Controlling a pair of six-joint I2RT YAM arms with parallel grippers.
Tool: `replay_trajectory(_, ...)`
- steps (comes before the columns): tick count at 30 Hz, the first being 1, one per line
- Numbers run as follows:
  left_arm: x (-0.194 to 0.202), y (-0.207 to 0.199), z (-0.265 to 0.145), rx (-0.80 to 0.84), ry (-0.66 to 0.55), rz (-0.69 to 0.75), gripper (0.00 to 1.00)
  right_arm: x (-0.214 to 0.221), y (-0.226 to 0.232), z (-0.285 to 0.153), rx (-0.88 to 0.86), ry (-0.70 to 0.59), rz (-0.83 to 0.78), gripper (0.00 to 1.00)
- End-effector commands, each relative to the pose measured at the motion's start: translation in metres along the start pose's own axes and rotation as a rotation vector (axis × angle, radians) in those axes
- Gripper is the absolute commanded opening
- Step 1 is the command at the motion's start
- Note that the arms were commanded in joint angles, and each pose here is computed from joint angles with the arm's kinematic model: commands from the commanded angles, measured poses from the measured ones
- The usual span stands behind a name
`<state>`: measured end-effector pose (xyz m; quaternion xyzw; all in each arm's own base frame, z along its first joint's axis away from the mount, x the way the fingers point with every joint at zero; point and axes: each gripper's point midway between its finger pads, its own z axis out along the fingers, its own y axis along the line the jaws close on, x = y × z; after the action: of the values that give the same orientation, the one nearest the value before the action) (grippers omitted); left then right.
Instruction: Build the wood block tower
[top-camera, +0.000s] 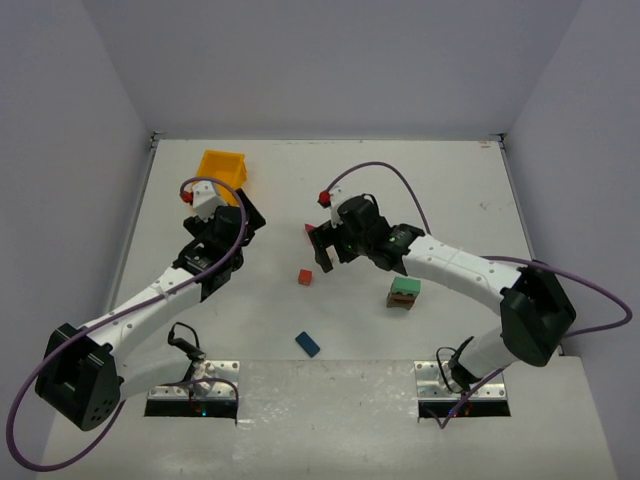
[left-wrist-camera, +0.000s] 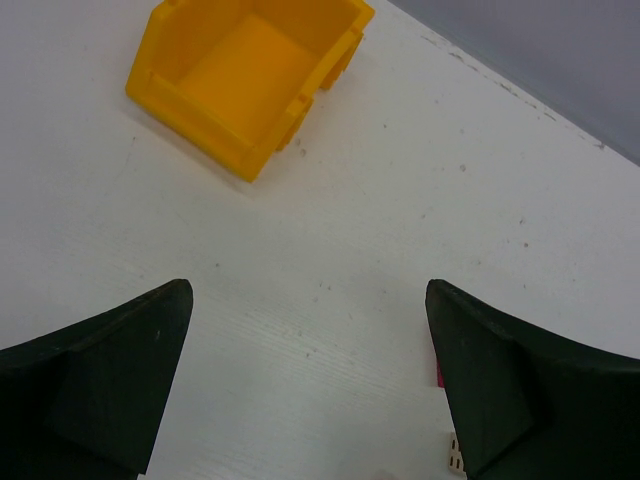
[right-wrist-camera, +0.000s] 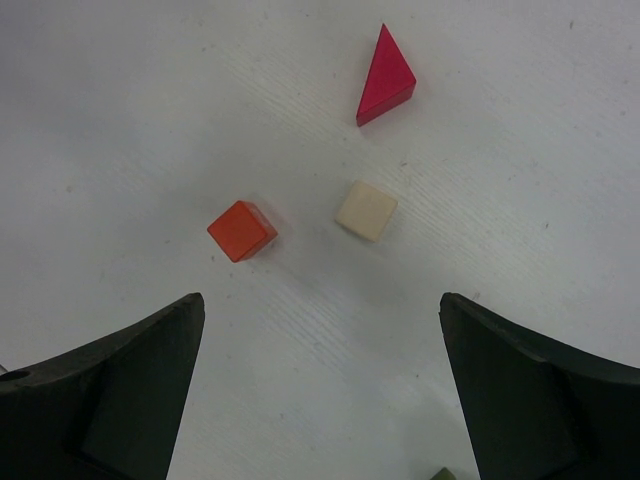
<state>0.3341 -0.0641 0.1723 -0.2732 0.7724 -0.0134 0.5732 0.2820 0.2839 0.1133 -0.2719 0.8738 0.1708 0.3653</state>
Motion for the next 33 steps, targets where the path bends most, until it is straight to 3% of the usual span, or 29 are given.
replay_trajectory(1, -0.015, -0.005, 0.001, 0.013, -0.049, -0.051, 1.00, -0.014, -0.007, -0.003, 0.037, -0.078, 0.003, 0.99)
replay_trajectory(11, -0.010, -0.006, 0.004, 0.002, -0.034, -0.039, 1.00, -0.007, -0.019, 0.023, 0.206, -0.023, 0.165, 0.99)
replay_trajectory(19, -0.010, -0.004, 0.004, -0.006, -0.036, -0.039, 1.00, 0.002, -0.018, 0.056, 0.278, 0.050, 0.158, 0.98)
replay_trajectory(22, -0.010, -0.003, 0.003, -0.005, -0.038, -0.041, 1.00, 0.007, -0.023, 0.060, 0.312, 0.065, 0.161, 0.92)
replay_trajectory(25, -0.009, -0.004, 0.003, -0.004, -0.037, -0.042, 1.00, 0.015, -0.028, 0.069, 0.343, 0.083, 0.163, 0.80)
replay_trajectory(33, -0.009, -0.004, 0.003, -0.002, -0.035, -0.042, 1.00, 0.021, -0.030, 0.085, 0.365, 0.108, 0.162, 0.67)
